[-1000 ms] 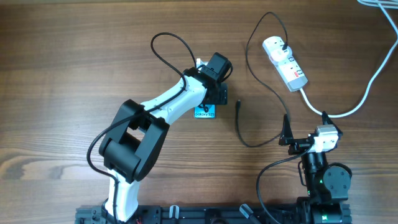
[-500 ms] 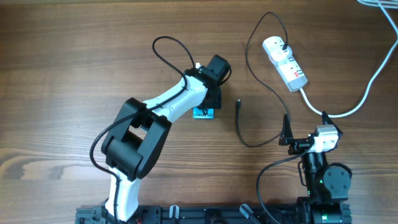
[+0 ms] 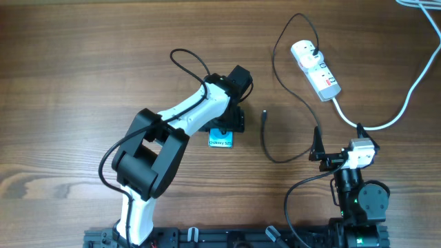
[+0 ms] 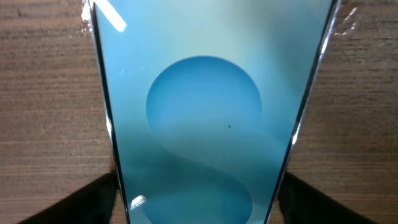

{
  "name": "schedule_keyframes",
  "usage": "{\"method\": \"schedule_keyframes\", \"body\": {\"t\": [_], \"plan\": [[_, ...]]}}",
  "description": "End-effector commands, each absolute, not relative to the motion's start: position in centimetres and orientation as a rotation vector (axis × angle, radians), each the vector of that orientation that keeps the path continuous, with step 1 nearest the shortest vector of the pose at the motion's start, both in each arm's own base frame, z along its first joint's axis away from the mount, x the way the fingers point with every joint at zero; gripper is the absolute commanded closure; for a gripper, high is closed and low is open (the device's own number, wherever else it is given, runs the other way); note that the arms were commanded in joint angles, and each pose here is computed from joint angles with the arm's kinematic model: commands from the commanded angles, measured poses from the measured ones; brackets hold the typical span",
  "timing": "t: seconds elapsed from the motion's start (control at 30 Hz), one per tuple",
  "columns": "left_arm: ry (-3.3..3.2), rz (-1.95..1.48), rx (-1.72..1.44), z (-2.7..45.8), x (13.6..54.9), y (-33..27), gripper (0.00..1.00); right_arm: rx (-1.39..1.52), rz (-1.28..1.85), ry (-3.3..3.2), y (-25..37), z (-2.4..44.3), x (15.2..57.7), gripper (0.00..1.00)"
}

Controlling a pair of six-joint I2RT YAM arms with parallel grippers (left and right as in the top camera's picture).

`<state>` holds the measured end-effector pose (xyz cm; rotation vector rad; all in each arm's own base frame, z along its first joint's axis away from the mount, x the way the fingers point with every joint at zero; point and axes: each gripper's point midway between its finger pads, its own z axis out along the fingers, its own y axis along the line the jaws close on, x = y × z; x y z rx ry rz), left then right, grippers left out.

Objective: Plug charger to phone and switch on socket

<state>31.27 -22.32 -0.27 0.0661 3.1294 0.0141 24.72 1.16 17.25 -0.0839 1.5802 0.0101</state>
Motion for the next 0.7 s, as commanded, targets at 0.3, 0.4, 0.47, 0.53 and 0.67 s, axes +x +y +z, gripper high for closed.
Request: {"method": "schedule_keyframes", "body": {"t": [0.3, 0.4, 0.47, 0.53, 0.67], "plan": [[3.099, 0.021, 0.058, -2.0, 32.4, -21.9, 0.0, -0.091, 0.009, 1.578, 1.2, 17.3, 24.7, 0.0], [3.107, 0.003, 0.021, -2.0, 32.8, -21.3, 0.0, -0.091, 0.009, 1.578, 1.2, 17.3, 24.7, 0.0], [3.139, -0.057, -0.009, -2.0, 32.7, -21.2, 0.0, -0.091, 0.009, 1.578, 1.2, 17.3, 24.7, 0.0], [3.181, -0.158, -0.021, -1.9, 32.3, -21.7, 0.0, -0.091, 0.009, 1.578, 1.2, 17.3, 24.7, 0.0], [3.199, -0.189, -0.007, -1.9, 32.0, -21.6, 0.0, -0.091, 0.009, 1.578, 1.2, 17.3, 24.7, 0.0]]}}
